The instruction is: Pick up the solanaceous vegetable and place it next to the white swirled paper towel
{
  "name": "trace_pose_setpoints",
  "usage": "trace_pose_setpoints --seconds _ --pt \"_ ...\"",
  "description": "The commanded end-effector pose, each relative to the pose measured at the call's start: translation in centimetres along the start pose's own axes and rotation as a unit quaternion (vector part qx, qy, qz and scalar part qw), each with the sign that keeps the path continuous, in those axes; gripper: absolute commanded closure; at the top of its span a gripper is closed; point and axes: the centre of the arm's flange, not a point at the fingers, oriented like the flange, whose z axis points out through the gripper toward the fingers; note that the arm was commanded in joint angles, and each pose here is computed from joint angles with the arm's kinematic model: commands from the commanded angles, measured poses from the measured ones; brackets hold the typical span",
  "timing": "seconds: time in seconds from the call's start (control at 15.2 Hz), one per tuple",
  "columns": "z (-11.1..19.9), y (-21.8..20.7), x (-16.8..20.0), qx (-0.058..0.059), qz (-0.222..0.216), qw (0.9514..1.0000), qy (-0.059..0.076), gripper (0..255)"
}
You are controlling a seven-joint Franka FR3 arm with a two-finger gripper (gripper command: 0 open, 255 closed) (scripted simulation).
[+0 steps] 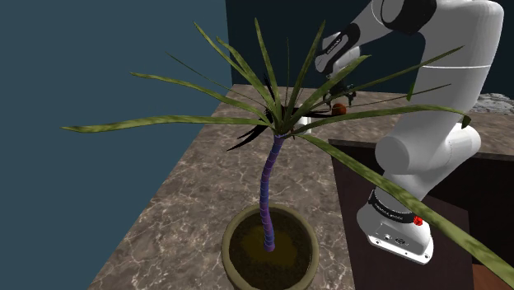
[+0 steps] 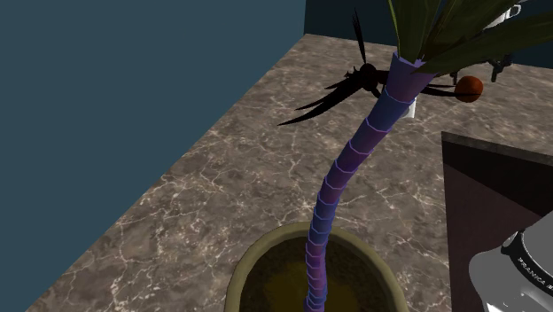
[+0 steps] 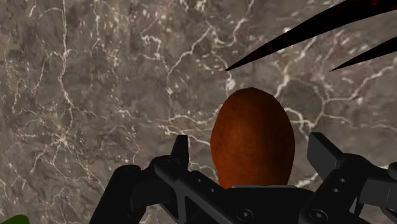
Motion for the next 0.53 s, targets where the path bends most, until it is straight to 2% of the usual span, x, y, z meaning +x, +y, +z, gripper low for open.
trace_pose_setpoints --seconds 0.0,0.07,0.46 --pt "-2.3 -0.1 0.0 0.0 0.0 1.0 0.0 0" --pt "-3.4 -0.1 0.0 0.0 0.0 1.0 0.0 0" --pt "-3.4 -0.1 0.0 0.0 0.0 1.0 0.0 0"
